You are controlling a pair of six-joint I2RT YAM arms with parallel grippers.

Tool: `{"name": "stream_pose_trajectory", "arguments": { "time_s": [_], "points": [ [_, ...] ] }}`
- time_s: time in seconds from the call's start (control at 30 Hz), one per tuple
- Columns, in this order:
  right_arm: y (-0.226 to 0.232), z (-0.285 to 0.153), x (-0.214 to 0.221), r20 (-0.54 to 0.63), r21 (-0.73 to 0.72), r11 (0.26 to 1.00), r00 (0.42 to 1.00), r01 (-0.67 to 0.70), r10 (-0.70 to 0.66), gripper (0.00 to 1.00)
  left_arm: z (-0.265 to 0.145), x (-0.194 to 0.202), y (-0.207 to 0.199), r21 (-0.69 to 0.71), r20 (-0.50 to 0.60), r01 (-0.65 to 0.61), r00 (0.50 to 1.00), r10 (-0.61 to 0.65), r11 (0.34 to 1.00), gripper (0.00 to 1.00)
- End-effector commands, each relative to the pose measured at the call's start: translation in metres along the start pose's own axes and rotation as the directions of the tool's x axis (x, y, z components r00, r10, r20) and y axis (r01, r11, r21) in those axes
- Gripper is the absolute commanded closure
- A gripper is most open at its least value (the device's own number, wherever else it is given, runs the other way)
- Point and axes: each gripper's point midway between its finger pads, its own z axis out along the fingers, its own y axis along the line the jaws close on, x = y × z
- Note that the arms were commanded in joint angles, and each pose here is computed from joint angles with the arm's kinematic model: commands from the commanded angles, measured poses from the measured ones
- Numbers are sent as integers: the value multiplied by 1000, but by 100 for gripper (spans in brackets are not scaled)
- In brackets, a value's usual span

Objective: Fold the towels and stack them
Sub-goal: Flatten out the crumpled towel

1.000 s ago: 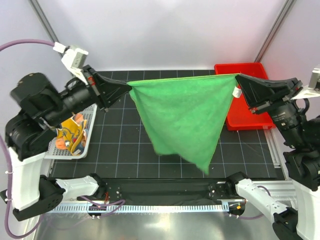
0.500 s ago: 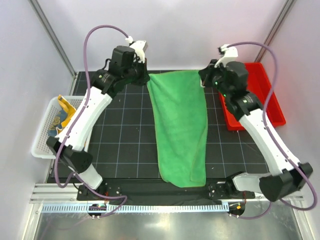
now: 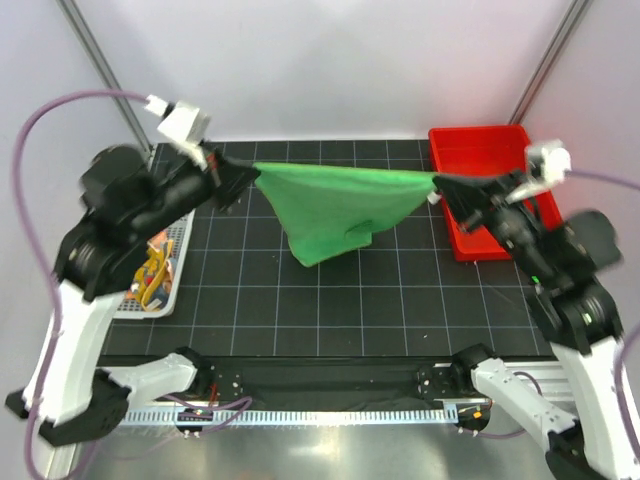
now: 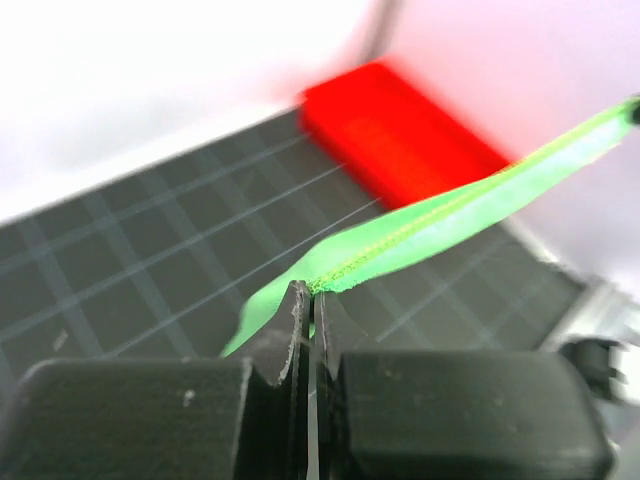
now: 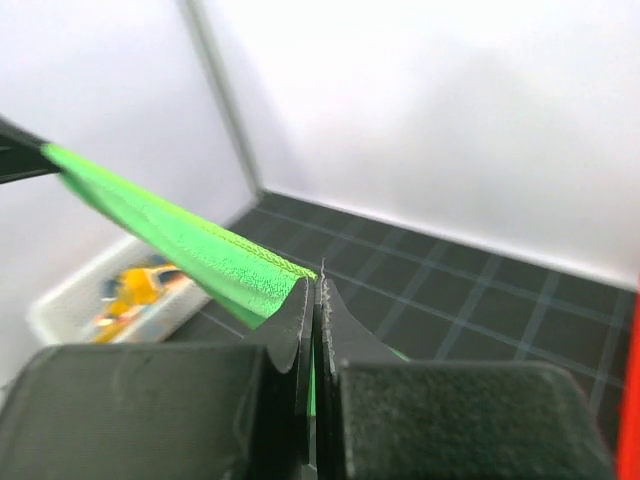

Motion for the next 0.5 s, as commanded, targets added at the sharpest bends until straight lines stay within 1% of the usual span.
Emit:
{"name": "stream_pose_trajectory", "arguments": {
  "time_s": [0.0,0.03,0.07,0.1,0.13,0.17,0.23,0.27,0.33,0.4,0.47],
  "points": [
    [33,-30,-4,29,-157,987,999,-20,24,99,-25,-6,-38,193,71,-15,997,1,981,100],
    [42,-44,-11,66,-198,980,997,-17,30,99,-40,-15,-55,279,117,-32,993,-1,960,100],
    [57,-52,-24,116,-266,964,992,-8,40,99,-45,-15,-63,321,116,-9,993,-30,947,100],
    [65,-59,-34,140,-300,954,987,-27,72,99,-51,-20,-70,353,130,-7,991,-42,935,100],
    [74,-69,-50,179,-332,943,980,-17,81,99,-58,-25,-82,409,133,-3,989,-57,912,100],
    [79,-73,-60,195,-350,937,977,-16,90,99,-70,-39,-89,435,156,4,985,-80,900,100],
    [90,-86,-82,227,-380,925,969,-4,98,99,-78,-50,-97,464,168,11,981,-101,886,100],
    [92,-88,-93,249,-376,927,963,-2,103,99,-89,-66,-105,494,193,4,975,-114,869,100],
    [92,-91,-100,271,-372,928,957,9,100,99,-90,-71,-105,493,201,6,972,-120,870,100],
    [86,-86,-102,281,-337,942,955,2,98,99,-94,-81,-107,495,224,-5,967,-122,869,100],
    [79,-78,-98,267,-307,952,960,-2,88,99,-84,-82,-101,463,221,7,967,-124,886,100]
  ]
}}
